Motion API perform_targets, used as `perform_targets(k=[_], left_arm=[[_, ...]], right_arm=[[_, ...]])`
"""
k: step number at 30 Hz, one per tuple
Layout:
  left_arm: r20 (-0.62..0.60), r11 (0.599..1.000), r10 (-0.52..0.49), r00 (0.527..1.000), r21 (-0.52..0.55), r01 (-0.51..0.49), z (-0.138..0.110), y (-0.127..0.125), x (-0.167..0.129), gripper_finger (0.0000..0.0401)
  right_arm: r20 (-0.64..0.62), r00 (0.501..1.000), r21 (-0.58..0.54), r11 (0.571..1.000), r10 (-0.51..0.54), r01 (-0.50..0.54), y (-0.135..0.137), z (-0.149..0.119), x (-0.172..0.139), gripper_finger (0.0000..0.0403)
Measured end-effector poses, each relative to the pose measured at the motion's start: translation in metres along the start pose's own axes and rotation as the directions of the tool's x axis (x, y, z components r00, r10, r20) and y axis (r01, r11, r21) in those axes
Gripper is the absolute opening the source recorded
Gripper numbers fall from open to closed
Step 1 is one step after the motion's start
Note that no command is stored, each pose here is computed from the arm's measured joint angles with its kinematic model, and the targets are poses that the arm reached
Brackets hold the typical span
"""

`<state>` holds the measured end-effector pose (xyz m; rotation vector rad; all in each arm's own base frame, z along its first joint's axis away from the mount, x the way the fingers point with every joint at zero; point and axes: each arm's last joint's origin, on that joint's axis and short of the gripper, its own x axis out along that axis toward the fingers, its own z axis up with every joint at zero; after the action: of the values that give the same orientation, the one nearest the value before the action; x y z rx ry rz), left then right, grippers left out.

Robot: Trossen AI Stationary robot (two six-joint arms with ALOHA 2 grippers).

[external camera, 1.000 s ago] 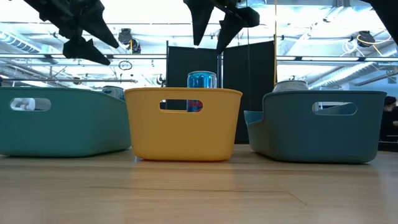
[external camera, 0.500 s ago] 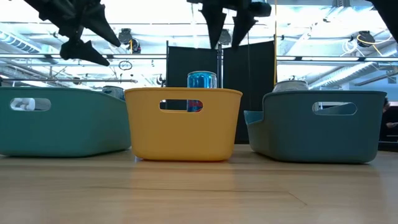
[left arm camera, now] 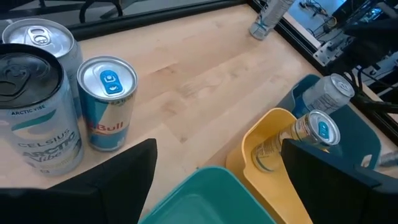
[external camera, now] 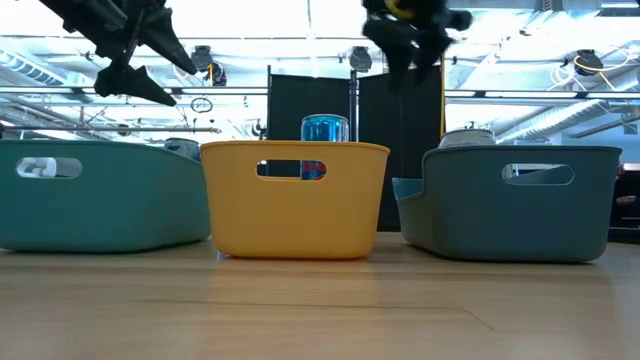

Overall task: Sort soda cans
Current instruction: Put the top left black can into the light green bin

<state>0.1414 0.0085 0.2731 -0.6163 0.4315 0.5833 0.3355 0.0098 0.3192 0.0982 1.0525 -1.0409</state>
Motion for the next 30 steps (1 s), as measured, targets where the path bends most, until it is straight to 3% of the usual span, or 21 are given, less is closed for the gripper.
perform_targets(k=[3, 6, 8, 11, 13, 16, 18, 24, 30], left_arm=[[0.005, 1.000, 0.005, 1.000, 0.000, -0.005, 0.000, 0.000, 0.000, 0.0354], [0.042, 0.999, 0.042, 0.998, -0.005, -0.042, 0.002, 0.002, 0.000, 0.0354], [0.073, 0.998, 0.068, 0.995, -0.019, -0.067, 0.005, 0.003, 0.001, 0.0354], [0.093, 0.995, 0.098, 0.991, -0.013, -0.097, 0.016, 0.004, -0.004, 0.0354], [0.080, 0.989, 0.144, 0.986, 0.010, -0.145, 0.025, 0.005, -0.009, 0.0354], [0.043, 0.971, 0.236, 0.971, 0.039, -0.238, 0.041, 0.005, -0.019, 0.0354], [0.005, 0.951, 0.305, 0.952, 0.053, -0.305, 0.052, 0.005, -0.022, 0.0354], [-0.132, 0.887, 0.462, 0.877, 0.040, -0.461, 0.086, 0.009, -0.008, 0.0354], [-0.317, 0.863, 0.495, 0.809, 0.067, -0.501, 0.108, 0.030, 0.029, 0.0354]], right_arm=[[0.002, 0.998, 0.063, 0.996, 0.070, -0.070, -0.028, -0.020, 0.007, 0.0270], [0.049, 0.972, 0.119, 0.965, 0.231, -0.235, -0.053, -0.039, 0.012, 0.0270], [0.096, 0.913, 0.110, 0.908, 0.395, -0.405, -0.065, -0.050, 0.017, 0.0270], [0.203, 0.768, 0.097, 0.768, 0.608, -0.633, -0.080, -0.064, 0.021, 0.0270], [0.291, 0.684, 0.107, 0.687, 0.669, -0.718, -0.086, -0.069, 0.023, 0.0270], [0.381, 0.617, 0.110, 0.629, 0.688, -0.769, -0.092, -0.076, 0.026, 0.0270], [0.411, 0.597, 0.109, 0.613, 0.689, -0.782, -0.094, -0.077, 0.025, 0.0270], [0.405, 0.599, 0.094, 0.620, 0.691, -0.779, -0.092, -0.076, 0.027, 0.0270], [0.392, 0.608, 0.104, 0.623, 0.691, -0.775, -0.088, -0.076, 0.030, 0.0270]])
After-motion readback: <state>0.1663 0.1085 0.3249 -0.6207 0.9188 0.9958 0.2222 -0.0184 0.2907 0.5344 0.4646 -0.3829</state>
